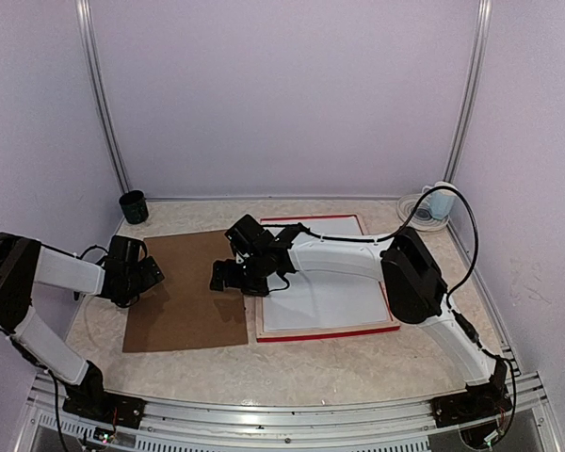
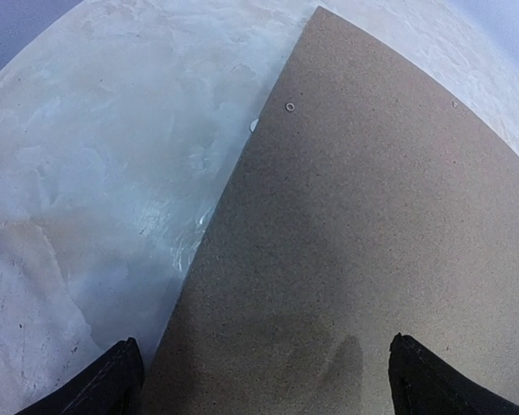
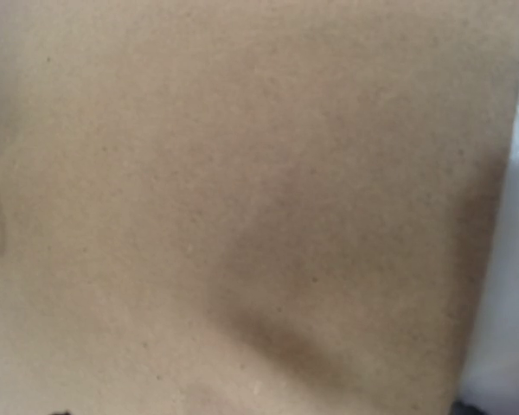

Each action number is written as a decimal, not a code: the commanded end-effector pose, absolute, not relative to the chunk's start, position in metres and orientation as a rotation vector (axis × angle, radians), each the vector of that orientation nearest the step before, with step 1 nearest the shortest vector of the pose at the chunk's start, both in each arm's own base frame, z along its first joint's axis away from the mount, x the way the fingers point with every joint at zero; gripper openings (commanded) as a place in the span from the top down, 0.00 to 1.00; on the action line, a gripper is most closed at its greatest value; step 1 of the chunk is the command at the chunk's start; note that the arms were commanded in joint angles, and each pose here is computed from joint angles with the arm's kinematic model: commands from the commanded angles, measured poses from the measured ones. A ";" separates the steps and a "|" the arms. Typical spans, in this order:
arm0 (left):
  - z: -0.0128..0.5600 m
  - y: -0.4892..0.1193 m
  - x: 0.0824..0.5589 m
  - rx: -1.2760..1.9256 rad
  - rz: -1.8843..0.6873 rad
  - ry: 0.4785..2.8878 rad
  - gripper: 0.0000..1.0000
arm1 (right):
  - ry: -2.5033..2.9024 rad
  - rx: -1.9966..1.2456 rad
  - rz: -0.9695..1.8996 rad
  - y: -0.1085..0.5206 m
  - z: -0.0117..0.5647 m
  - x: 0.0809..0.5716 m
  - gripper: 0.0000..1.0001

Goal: Put the photo into the frame
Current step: Turn over the backboard at the center of the board.

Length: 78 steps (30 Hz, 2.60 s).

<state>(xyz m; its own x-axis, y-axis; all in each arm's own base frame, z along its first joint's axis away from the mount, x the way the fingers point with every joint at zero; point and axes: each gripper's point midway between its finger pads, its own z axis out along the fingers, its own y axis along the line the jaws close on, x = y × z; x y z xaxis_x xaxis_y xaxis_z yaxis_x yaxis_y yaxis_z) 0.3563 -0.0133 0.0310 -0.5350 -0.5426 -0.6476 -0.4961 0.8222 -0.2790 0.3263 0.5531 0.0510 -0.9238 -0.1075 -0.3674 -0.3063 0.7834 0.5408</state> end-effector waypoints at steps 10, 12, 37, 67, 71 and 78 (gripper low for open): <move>0.034 -0.024 0.360 -0.718 -0.153 2.233 0.03 | 2.672 -0.316 0.906 0.558 0.043 0.322 0.05; 0.034 -0.024 0.360 -0.717 -0.155 2.233 0.04 | 2.662 -0.351 1.045 0.571 0.044 0.313 0.06; 0.032 -0.034 0.361 -0.700 -0.242 2.239 0.01 | 2.327 -0.464 1.278 0.564 0.154 0.304 0.07; 0.041 -0.029 0.358 -0.728 -0.262 2.188 0.01 | 2.647 -0.224 0.631 0.525 0.048 0.327 0.02; 0.045 -0.027 0.358 -0.732 -0.255 2.170 0.01 | 2.647 -0.202 0.560 0.521 0.042 0.327 0.01; 0.042 -0.026 0.358 -0.733 -0.244 2.180 0.01 | 2.693 -0.180 0.500 0.519 0.019 0.324 0.01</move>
